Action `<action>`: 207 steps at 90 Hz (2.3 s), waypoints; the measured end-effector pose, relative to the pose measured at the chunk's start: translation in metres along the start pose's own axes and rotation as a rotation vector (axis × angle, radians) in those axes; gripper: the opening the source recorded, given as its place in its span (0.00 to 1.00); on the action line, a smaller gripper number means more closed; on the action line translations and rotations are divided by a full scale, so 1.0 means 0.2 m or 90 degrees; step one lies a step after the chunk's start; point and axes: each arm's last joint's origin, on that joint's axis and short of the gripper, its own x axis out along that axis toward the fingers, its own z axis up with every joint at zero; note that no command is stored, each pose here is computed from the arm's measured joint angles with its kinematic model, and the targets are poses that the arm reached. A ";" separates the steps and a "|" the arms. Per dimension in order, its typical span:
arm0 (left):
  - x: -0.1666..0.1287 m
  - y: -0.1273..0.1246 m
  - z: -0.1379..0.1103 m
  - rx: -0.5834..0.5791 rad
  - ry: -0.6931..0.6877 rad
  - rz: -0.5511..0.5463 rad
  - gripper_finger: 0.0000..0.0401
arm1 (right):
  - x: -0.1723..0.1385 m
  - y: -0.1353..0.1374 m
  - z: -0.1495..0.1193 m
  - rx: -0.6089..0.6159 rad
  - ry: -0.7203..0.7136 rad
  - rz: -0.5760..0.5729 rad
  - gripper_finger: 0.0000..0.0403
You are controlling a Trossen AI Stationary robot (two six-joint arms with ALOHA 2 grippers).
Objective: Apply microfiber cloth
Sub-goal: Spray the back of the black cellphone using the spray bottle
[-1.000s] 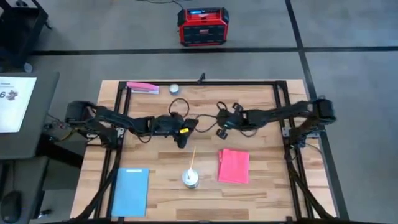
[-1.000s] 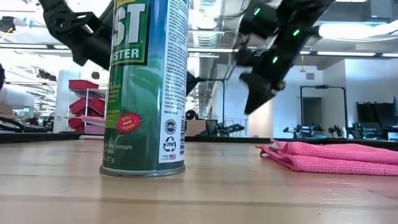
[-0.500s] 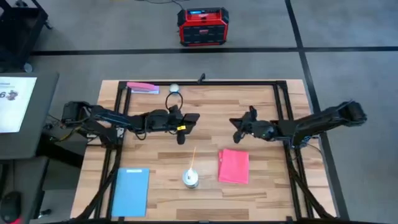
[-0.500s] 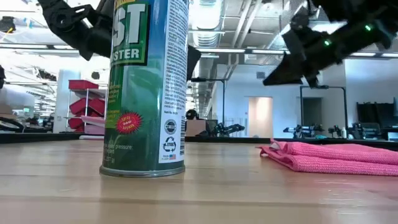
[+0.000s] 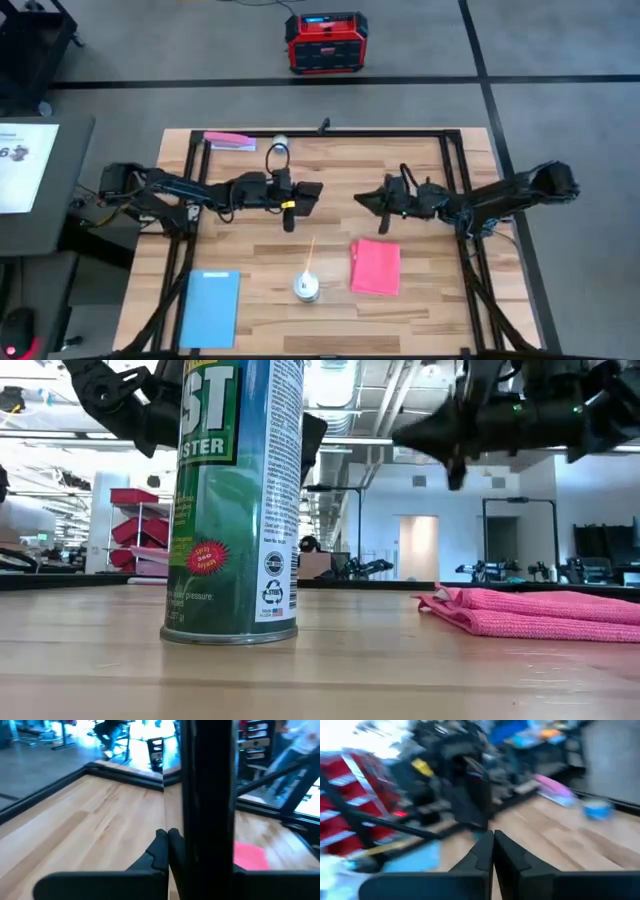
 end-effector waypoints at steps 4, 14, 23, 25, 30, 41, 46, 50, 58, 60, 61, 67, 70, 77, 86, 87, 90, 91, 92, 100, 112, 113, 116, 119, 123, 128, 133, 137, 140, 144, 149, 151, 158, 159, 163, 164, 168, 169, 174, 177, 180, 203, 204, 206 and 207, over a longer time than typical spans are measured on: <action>0.00 0.00 0.01 0.000 -0.008 -0.005 0.01 | 0.01 -0.01 -0.02 0.001 0.000 0.018 0.00; 0.00 -0.01 0.02 0.001 -0.025 -0.023 0.01 | 0.05 -0.04 -0.05 0.000 0.013 0.008 0.00; 0.00 -0.02 0.03 -0.001 -0.032 -0.033 0.01 | 0.10 -0.06 -0.06 -0.002 0.017 0.002 0.00; 0.00 -0.02 0.03 -0.002 -0.032 -0.035 0.01 | 0.11 -0.06 -0.06 -0.006 0.019 0.009 0.01; 0.00 -0.03 0.02 -0.002 -0.031 -0.043 0.01 | 0.14 -0.05 -0.06 -0.017 0.026 0.034 0.02; 0.00 -0.03 0.02 -0.002 -0.031 -0.046 0.01 | 0.21 -0.02 -0.02 -0.025 0.035 0.106 0.08; 0.00 -0.03 0.03 -0.002 -0.032 -0.047 0.01 | 0.24 -0.01 -0.01 -0.028 0.041 0.116 0.12; 0.00 -0.03 0.03 -0.003 -0.035 -0.047 0.01 | 0.26 0.00 -0.01 -0.035 0.047 0.117 0.15; 0.00 -0.03 0.03 -0.003 -0.037 -0.047 0.01 | 0.31 0.00 0.01 -0.044 0.049 0.101 0.20; 0.00 -0.04 0.03 -0.002 -0.037 -0.048 0.01 | 0.32 0.00 0.02 -0.047 0.047 0.096 0.21; 0.00 -0.04 0.03 -0.002 -0.036 -0.048 0.01 | 0.32 -0.01 0.02 -0.048 0.046 0.095 0.22; 0.00 -0.04 0.03 0.000 -0.036 -0.050 0.01 | 0.34 -0.01 0.04 -0.054 0.042 0.090 0.25; 0.00 -0.04 0.03 0.001 -0.036 -0.051 0.01 | 0.34 -0.01 0.06 -0.055 0.035 0.089 0.27; 0.00 -0.04 0.03 0.002 -0.037 -0.051 0.01 | 0.36 -0.02 0.08 -0.057 0.019 0.087 0.31; 0.00 -0.05 0.04 0.005 -0.047 -0.052 0.01 | 0.37 -0.02 0.11 -0.058 0.013 0.084 0.35; 0.00 -0.05 0.04 0.006 -0.049 -0.053 0.01 | 0.37 -0.02 0.11 -0.058 0.013 0.085 0.35; 0.00 -0.05 0.04 0.010 -0.056 -0.054 0.01 | 0.38 -0.02 0.11 -0.058 0.010 0.085 0.36; 0.00 -0.05 0.04 0.011 -0.058 -0.054 0.01 | 0.38 -0.02 0.11 -0.058 0.009 0.086 0.37; 0.00 -0.05 0.05 0.012 -0.061 -0.054 0.01 | 0.38 -0.02 0.11 -0.058 0.009 0.086 0.37; 0.00 -0.05 0.05 0.014 -0.068 -0.055 0.01 | 0.38 -0.02 0.12 -0.058 0.005 0.076 0.39; 0.00 -0.05 0.05 0.014 -0.068 -0.055 0.01 | 0.38 -0.02 0.12 -0.059 -0.001 0.058 0.41; 0.00 -0.05 0.05 0.014 -0.068 -0.055 0.01 | 0.38 -0.02 0.12 -0.059 -0.001 0.058 0.41; 0.00 -0.05 0.05 0.014 -0.068 -0.055 0.01 | 0.38 -0.02 0.12 -0.058 -0.002 0.057 0.41; 0.00 -0.05 0.05 0.014 -0.069 -0.055 0.01 | 0.38 -0.02 0.12 -0.059 -0.003 0.057 0.41; 0.00 -0.05 0.05 0.014 -0.072 -0.056 0.01 | 0.38 -0.02 0.12 -0.060 -0.006 0.058 0.41; 0.00 -0.05 0.06 0.014 -0.082 -0.058 0.01 | 0.38 -0.02 0.12 -0.062 -0.009 0.058 0.41; -0.01 -0.05 0.07 0.015 -0.097 -0.060 0.01 | 0.39 -0.02 0.13 -0.065 -0.012 0.059 0.41; -0.01 -0.05 0.08 0.016 -0.105 -0.062 0.01 | 0.39 -0.01 0.14 -0.072 -0.013 0.059 0.41; -0.01 -0.05 0.08 0.015 -0.106 -0.062 0.01 | 0.40 -0.01 0.14 -0.073 -0.014 0.060 0.41; 0.00 -0.05 0.08 0.011 -0.104 -0.062 0.01 | 0.40 -0.01 0.15 -0.078 -0.017 0.060 0.41; 0.00 -0.06 0.09 0.009 -0.105 -0.063 0.01 | 0.41 0.00 0.16 -0.084 -0.021 0.062 0.42; 0.01 -0.06 0.09 0.010 -0.105 -0.065 0.01 | 0.41 0.00 0.16 -0.085 -0.022 0.063 0.42; 0.02 -0.07 0.10 0.014 -0.106 -0.069 0.01 | 0.42 0.00 0.17 -0.086 -0.020 0.062 0.44; 0.02 -0.07 0.10 0.014 -0.103 -0.069 0.01 | 0.42 0.00 0.17 -0.086 -0.017 0.061 0.44; 0.03 -0.08 0.11 0.019 -0.096 -0.071 0.01 | 0.43 0.00 0.17 -0.086 -0.006 0.058 0.45; 0.04 -0.08 0.11 0.021 -0.096 -0.071 0.01 | 0.43 0.00 0.17 -0.086 -0.004 0.057 0.46; 0.05 -0.09 0.12 0.025 -0.100 -0.074 0.01 | 0.44 0.00 0.17 -0.086 0.006 0.054 0.47; 0.05 -0.09 0.12 0.025 -0.100 -0.075 0.01 | 0.44 0.00 0.17 -0.086 0.008 0.053 0.48; 0.06 -0.09 0.12 0.026 -0.091 -0.075 0.01 | 0.44 0.00 0.17 -0.086 0.004 0.054 0.50; 0.06 -0.09 0.12 0.026 -0.091 -0.075 0.01 | 0.44 0.01 0.18 -0.086 0.001 0.055 0.51; 0.07 -0.09 0.12 0.026 -0.095 -0.075 0.01 | 0.45 0.01 0.18 -0.086 -0.001 0.056 0.52; 0.13 -0.09 0.05 0.011 -0.092 -0.082 0.01 | 0.45 0.01 0.20 -0.089 -0.026 0.061 0.50; 0.13 -0.09 0.05 0.010 -0.093 -0.082 0.01 | 0.45 0.01 0.20 -0.089 -0.026 0.061 0.50; 0.14 -0.09 0.04 0.008 -0.093 -0.084 0.01 | 0.45 0.01 0.20 -0.089 -0.026 0.061 0.50; 0.14 -0.09 0.04 0.008 -0.093 -0.084 0.01 | 0.45 0.01 0.20 -0.089 -0.025 0.061 0.50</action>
